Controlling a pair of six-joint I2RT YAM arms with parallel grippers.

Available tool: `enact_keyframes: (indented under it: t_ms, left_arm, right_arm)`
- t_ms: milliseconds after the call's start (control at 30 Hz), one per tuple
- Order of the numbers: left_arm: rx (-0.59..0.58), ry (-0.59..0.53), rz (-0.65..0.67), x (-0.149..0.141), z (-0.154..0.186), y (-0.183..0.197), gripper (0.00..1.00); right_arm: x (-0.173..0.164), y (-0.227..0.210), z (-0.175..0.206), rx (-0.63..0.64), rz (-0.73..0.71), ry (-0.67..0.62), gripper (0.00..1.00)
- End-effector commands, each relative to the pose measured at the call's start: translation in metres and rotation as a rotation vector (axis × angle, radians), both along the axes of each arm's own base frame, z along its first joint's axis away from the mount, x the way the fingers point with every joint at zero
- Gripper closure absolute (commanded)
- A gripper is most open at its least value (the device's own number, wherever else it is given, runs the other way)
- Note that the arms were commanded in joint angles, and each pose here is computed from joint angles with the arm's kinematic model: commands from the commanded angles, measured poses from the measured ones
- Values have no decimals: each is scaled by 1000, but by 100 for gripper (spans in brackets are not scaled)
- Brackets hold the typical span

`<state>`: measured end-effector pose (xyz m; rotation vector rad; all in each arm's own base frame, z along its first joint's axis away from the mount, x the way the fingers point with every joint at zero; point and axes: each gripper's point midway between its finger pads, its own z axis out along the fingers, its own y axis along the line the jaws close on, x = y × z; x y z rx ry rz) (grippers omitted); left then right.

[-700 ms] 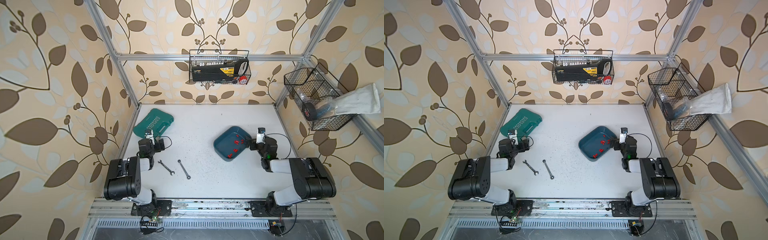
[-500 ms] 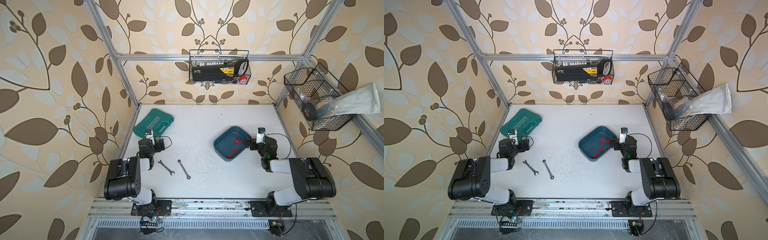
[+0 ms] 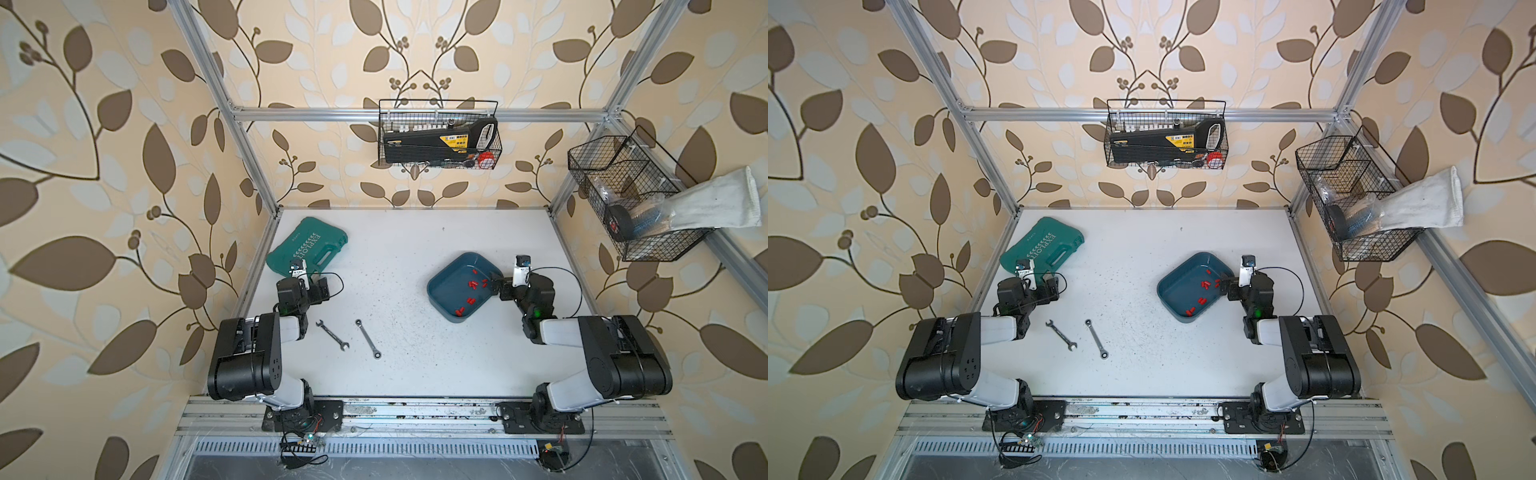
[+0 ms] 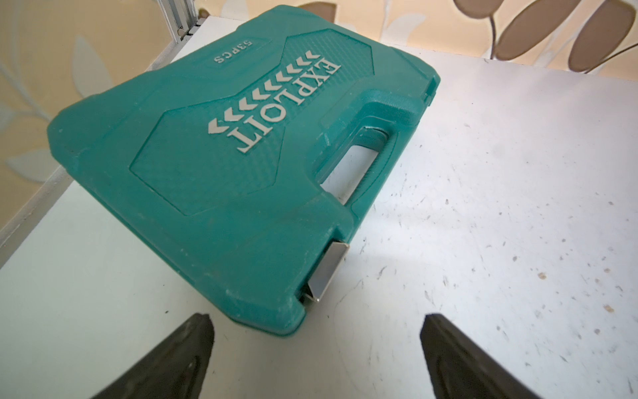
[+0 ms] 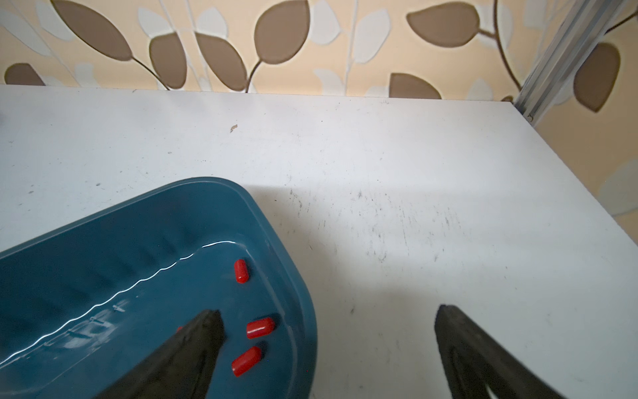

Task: Take the screw protection sleeves out of the storage box
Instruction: Adjust the storage box at the center of the board.

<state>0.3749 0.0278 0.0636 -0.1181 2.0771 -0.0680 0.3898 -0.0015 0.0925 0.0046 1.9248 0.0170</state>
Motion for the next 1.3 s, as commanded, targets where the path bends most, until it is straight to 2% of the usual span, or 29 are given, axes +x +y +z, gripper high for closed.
enact_keyframes:
  t_ms: [0, 67, 167, 233, 300, 367, 433, 500, 567, 700, 833, 933, 1033, 1133, 1267]
  left_arm:
    - [-3, 1, 54, 14, 28, 8, 1]
    - [-25, 10, 70, 13, 51, 13, 1]
    - [-58, 65, -3, 8, 82, 2, 1]
    - [-77, 148, -92, 2, 104, -13, 1]
    - [-100, 219, -251, -7, 123, -37, 1]
    - [-135, 269, -393, -17, 144, -58, 1]
    - [-182, 288, -473, -24, 159, -71, 1]
    - [-225, 268, -586, -33, 173, -88, 1]
    - [-269, 240, -726, -45, 184, -109, 1]
    - [-218, 257, -840, -50, 178, -137, 1]
    - [-132, 262, -982, -60, 159, -174, 1]
    - [-98, 255, -1079, -69, 144, -198, 1]
    - [-120, 259, -1140, -76, 134, -214, 1]
    - [-152, 270, -1171, -82, 123, -220, 1]
    - [-138, 277, -1171, -84, 113, -219, 1]
  right_arm:
    - [-1, -13, 15, 15, -69, -2, 1]
    - [-2, -19, 32, 28, -89, 18, 1]
    - [-4, -33, 69, 25, -158, 3, 1]
    - [-8, -36, 94, 0, -171, -3, 1]
    - [-13, -33, 115, -17, -144, 13, 1]
    - [-17, -15, 126, -52, -21, 72, 1]
    - [-32, 20, 127, -103, 233, 164, 1]
    - [-51, 52, 128, -98, 453, 214, 1]
    - [-68, 76, 126, -69, 600, 269, 1]
    - [-100, 122, 106, -121, 852, 455, 2]
    - [-117, 152, 77, -228, 968, 563, 5]
    - [-122, 174, 57, -308, 1013, 586, 8]
    - [-119, 189, 38, -358, 1030, 605, 13]
    - [-110, 200, 19, -404, 1020, 629, 19]
    - [-98, 216, 4, -426, 1010, 641, 26]
